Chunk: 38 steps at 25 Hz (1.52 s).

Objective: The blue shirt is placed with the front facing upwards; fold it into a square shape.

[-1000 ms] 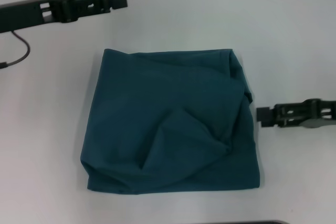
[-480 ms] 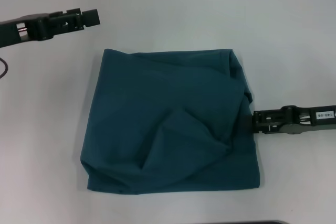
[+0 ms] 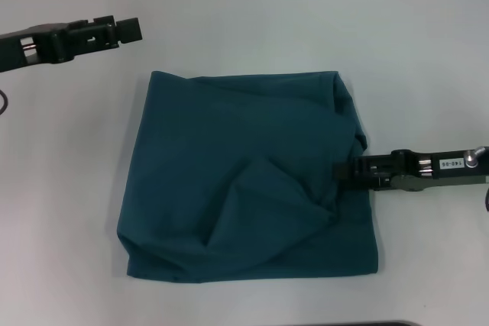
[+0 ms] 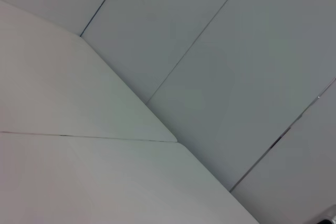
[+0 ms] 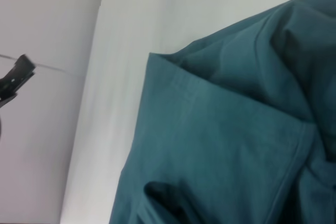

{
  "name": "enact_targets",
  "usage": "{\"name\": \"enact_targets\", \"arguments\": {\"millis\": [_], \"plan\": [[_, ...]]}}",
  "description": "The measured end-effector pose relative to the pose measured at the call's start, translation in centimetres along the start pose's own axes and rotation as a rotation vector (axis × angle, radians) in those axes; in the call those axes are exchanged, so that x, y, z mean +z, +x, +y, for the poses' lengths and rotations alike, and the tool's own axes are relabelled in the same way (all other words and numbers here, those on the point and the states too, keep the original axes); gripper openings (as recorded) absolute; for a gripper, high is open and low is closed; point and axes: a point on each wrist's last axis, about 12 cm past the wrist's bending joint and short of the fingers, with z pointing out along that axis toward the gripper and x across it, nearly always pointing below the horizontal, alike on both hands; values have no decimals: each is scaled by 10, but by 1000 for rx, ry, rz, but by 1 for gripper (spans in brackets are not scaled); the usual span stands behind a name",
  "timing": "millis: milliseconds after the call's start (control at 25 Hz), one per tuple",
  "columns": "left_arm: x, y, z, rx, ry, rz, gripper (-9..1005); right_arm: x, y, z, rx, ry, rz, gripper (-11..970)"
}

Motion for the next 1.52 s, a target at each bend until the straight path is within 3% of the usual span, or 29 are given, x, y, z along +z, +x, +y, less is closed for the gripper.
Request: {"name": "enact_targets", "arguments": {"millis": [1520], "plan": [[-5,-1,1,0,-4,5,955,32,-30,16,-43,50,-3,633]]}}
